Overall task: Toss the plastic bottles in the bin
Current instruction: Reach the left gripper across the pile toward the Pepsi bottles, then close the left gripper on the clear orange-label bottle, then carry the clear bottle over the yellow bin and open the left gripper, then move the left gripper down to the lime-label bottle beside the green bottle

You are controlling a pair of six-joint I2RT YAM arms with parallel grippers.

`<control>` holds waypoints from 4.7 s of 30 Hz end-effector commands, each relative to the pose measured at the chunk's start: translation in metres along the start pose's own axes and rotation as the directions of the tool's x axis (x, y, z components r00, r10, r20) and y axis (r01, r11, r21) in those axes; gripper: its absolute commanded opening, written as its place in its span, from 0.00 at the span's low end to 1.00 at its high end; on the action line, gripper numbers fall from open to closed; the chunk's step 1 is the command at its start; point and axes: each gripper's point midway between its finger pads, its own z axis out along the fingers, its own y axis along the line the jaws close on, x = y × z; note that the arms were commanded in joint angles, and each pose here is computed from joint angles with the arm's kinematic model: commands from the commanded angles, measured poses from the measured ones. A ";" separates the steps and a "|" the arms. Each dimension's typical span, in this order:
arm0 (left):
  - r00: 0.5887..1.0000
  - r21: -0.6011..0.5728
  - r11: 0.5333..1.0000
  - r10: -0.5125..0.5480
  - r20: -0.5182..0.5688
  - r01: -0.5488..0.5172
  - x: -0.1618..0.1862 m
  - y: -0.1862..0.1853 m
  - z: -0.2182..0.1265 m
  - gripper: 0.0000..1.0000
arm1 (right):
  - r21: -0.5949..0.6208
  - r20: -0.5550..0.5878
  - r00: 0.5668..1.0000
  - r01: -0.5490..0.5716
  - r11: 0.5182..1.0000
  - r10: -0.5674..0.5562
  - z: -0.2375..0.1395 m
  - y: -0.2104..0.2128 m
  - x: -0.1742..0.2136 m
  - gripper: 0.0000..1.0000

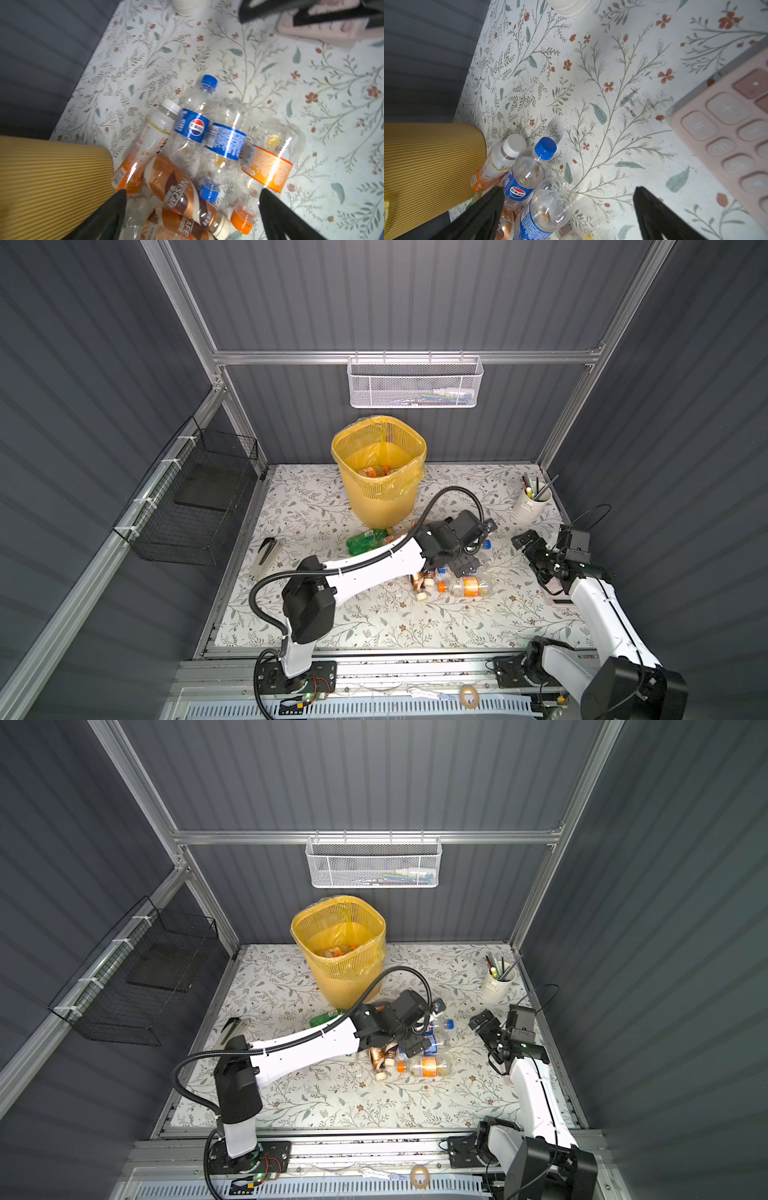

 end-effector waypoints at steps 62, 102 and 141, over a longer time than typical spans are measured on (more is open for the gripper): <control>0.862 -0.200 0.967 -0.036 0.505 0.157 -0.098 0.084 -0.141 0.50 | -0.147 -0.002 0.995 -0.100 0.984 0.101 0.003 -0.004 -0.002 0.99; 0.620 -0.358 0.556 -0.405 0.672 0.750 0.032 0.265 -0.235 1.00 | -0.094 -0.024 0.995 -0.094 0.991 0.092 -0.009 0.019 0.016 0.99; -0.328 -0.263 -0.402 -0.901 0.283 0.877 0.235 0.077 -0.036 1.00 | 0.013 -0.017 0.996 -0.085 0.996 0.085 0.018 -0.001 0.026 0.99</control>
